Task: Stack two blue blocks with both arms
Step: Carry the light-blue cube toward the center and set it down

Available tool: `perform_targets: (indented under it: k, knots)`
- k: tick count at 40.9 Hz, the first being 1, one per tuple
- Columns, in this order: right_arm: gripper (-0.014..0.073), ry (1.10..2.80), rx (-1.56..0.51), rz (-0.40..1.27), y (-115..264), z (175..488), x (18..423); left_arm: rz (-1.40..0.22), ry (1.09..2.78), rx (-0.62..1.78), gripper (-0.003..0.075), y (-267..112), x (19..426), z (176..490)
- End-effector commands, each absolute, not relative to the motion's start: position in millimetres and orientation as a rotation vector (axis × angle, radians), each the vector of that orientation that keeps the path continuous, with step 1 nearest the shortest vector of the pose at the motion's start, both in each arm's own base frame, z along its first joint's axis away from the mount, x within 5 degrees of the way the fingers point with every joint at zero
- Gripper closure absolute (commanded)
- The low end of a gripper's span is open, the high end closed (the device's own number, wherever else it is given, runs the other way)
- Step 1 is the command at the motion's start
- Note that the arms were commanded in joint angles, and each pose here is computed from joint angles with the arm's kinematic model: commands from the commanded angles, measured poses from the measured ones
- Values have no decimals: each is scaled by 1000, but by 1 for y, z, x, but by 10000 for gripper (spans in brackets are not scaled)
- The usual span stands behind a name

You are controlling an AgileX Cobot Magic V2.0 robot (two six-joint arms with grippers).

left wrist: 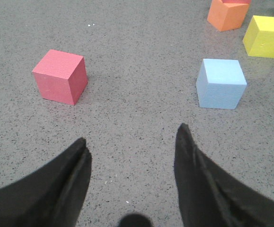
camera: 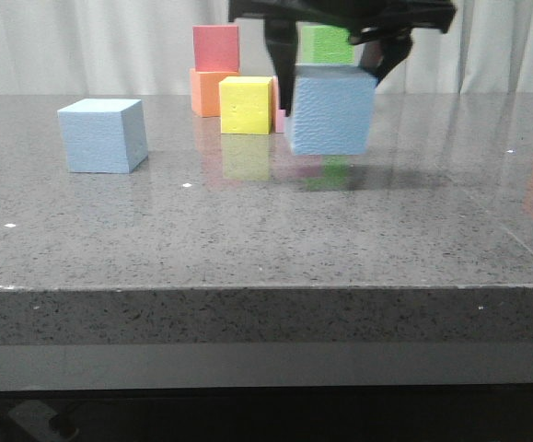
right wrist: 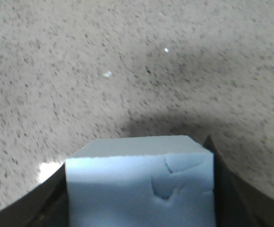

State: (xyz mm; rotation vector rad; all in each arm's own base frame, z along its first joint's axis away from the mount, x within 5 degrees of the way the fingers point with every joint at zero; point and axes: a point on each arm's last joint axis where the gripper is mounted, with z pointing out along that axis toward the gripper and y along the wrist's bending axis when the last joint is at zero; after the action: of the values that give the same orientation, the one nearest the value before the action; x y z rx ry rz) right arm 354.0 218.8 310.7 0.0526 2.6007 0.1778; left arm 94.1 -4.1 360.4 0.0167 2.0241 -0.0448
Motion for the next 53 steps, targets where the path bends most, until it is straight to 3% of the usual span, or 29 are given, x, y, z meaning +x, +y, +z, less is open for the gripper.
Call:
perform_targets:
  k: [1,11,22,32,40,45,49,53]
  knots:
    - [148,2474,60,222,224,339,358,-57,1929,9,336,-5,98,374]
    - [141,2487,56,211,234,327,371,-57,1929,9,336,-5,98,374]
    - [-41,2486,59,226,235,327,372,-57,1929,9,336,-5,98,374]
    - [-42,2493,69,241,231,348,365,-57,1929,9,336,-5,98,374]
    - [-42,2448,-186,183,214,392,340,-57,1929,9,336,-5,98,374]
    - [-42,2384,-446,147,199,423,313,-57,1929,9,336,-5,98,374]
    - [-42,2357,-626,169,182,433,297,-57,1929,9,336,-5,98,374]
    - [-42,2358,-659,251,158,434,286,-57,1929,9,336,-5,98,374]
